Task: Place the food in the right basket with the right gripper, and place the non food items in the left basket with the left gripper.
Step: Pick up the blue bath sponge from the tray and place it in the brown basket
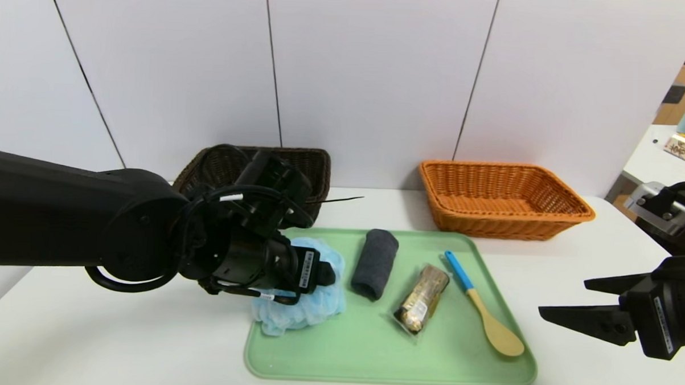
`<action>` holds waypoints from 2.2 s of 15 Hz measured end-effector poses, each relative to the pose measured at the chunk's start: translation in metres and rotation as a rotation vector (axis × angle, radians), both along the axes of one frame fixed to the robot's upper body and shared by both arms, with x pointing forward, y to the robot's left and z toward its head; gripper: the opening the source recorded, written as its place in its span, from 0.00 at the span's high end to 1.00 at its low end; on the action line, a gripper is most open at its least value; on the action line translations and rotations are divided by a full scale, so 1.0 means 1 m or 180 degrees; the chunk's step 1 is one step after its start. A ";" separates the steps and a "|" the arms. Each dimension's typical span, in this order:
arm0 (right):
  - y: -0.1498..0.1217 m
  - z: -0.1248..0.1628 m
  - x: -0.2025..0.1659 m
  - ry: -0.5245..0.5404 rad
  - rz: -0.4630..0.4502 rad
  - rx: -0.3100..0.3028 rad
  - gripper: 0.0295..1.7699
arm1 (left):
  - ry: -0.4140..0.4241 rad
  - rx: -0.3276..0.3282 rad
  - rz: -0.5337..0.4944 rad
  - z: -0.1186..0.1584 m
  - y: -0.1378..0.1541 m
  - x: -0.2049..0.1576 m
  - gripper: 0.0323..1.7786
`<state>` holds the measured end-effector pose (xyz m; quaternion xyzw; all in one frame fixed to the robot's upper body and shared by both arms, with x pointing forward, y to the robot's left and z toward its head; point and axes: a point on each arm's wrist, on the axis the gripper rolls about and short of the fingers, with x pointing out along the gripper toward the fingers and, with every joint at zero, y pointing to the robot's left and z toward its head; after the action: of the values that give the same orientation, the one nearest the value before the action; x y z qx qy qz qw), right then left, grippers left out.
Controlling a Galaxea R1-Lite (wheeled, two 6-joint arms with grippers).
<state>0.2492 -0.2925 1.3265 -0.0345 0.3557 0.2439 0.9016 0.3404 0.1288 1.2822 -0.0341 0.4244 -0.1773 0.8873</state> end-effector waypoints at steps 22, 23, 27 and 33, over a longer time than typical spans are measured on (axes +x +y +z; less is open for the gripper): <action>0.002 0.001 0.002 -0.0098 0.0042 0.0016 0.03 | -0.0527 -0.0239 -0.0110 0.055 0.017 -0.019 0.83; 0.002 0.003 0.004 -0.0187 0.0044 0.0041 0.03 | -0.0619 -0.0275 -0.0131 0.064 0.019 -0.021 0.84; 0.003 0.002 0.006 -0.0254 0.0044 0.0062 0.03 | -0.1137 -0.0371 -0.0185 0.108 0.031 -0.021 0.85; 0.003 -0.001 0.006 -0.0212 0.0046 0.0053 0.03 | -0.1673 -0.0111 0.0269 0.141 0.073 0.037 0.86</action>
<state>0.2550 -0.2894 1.3250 -0.0376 0.3231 0.2521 0.9114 0.3776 0.2020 1.4236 -0.0198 0.1745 -0.1502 0.9729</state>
